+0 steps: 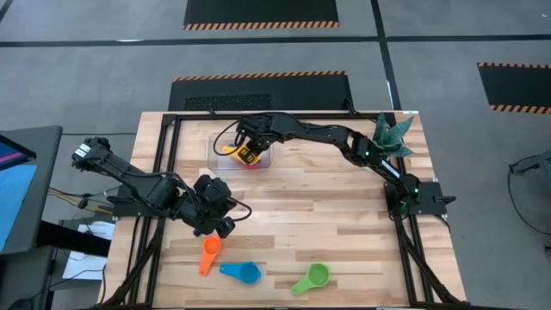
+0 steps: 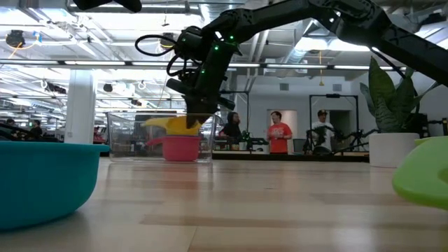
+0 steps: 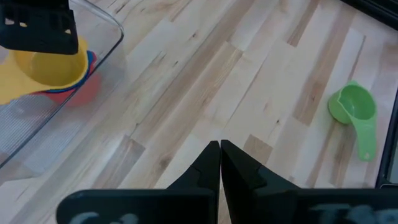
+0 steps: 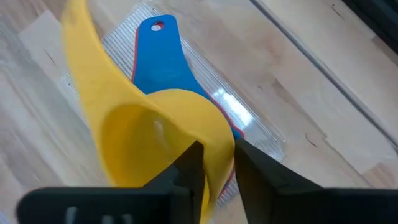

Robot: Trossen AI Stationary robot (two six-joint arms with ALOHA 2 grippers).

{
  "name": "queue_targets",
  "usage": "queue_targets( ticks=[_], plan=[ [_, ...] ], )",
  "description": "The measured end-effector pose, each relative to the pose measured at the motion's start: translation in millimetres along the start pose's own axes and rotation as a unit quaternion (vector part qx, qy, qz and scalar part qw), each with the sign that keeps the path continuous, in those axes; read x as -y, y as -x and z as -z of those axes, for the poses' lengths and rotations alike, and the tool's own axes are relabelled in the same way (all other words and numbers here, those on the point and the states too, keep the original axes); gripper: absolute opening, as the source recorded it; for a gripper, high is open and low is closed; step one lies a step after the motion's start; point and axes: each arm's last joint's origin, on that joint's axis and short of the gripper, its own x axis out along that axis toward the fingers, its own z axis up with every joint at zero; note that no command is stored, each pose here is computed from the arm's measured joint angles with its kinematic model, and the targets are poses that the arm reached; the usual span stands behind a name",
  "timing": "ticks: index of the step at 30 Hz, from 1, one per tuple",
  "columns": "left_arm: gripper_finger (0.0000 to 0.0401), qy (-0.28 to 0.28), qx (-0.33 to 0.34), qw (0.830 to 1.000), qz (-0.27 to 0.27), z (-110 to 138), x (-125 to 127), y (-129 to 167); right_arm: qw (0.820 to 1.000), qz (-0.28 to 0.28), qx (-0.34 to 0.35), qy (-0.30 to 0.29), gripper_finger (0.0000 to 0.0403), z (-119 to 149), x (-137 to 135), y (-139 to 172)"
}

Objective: Nest measuring cups in basket
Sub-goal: Stack the yellow measuring cup into the dark blue measuring cup in the transparent bin

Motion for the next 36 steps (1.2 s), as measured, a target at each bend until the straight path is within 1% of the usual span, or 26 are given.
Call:
queue_targets(
  ticks=[9, 13, 17, 19, 22, 25, 29, 34, 36],
  plan=[
    [0.0000, -0.006, -0.001, 1.000, 0.000, 0.0, 0.0, 0.0, 1.000, -0.004, -0.001, -0.009, 0.0197, 3.3, -7.3, 0.8],
    [0.0000, -0.006, -0.001, 1.000, 0.000, 0.0, 0.0, 0.0, 1.000, -0.016, -0.005, -0.008, 0.0216, 5.8, -13.5, 1.5],
    [0.0000, -0.009, 0.000, 1.000, 0.000, 0.0, 0.0, 0.0, 1.000, -0.027, 0.004, 0.005, 0.0218, 6.5, -21.9, 11.6],
    [0.0000, -0.016, 0.000, 1.000, 0.000, 0.1, 0.0, 0.0, 0.999, -0.036, 0.019, 0.016, 0.0215, 3.1, -25.5, 27.2],
    [0.0000, -0.023, -0.001, 1.000, -0.001, 0.2, -0.3, 0.0, 0.997, -0.050, 0.044, 0.049, 0.0209, -1.9, -30.3, 57.8],
    [0.0000, -0.026, -0.005, 1.000, -0.007, 1.0, -1.5, 0.0, 0.992, -0.049, 0.045, 0.106, 0.0203, 1.9, -30.5, 99.6],
    [0.0000, -0.035, -0.018, 0.999, -0.023, 3.4, -5.1, 0.3, 0.983, -0.039, -0.011, 0.180, 0.0196, 26.6, -30.5, 160.1],
    [0.0000, -0.037, -0.024, 0.999, -0.029, 3.6, -7.1, -0.2, 0.966, -0.020, -0.100, 0.237, 0.0188, 66.0, -31.0, 215.5],
    [0.0000, -0.038, -0.024, 0.999, -0.029, 3.3, -7.3, -0.4, 0.965, -0.020, -0.086, 0.248, 0.0185, 76.4, -38.0, 228.9]
  ],
)
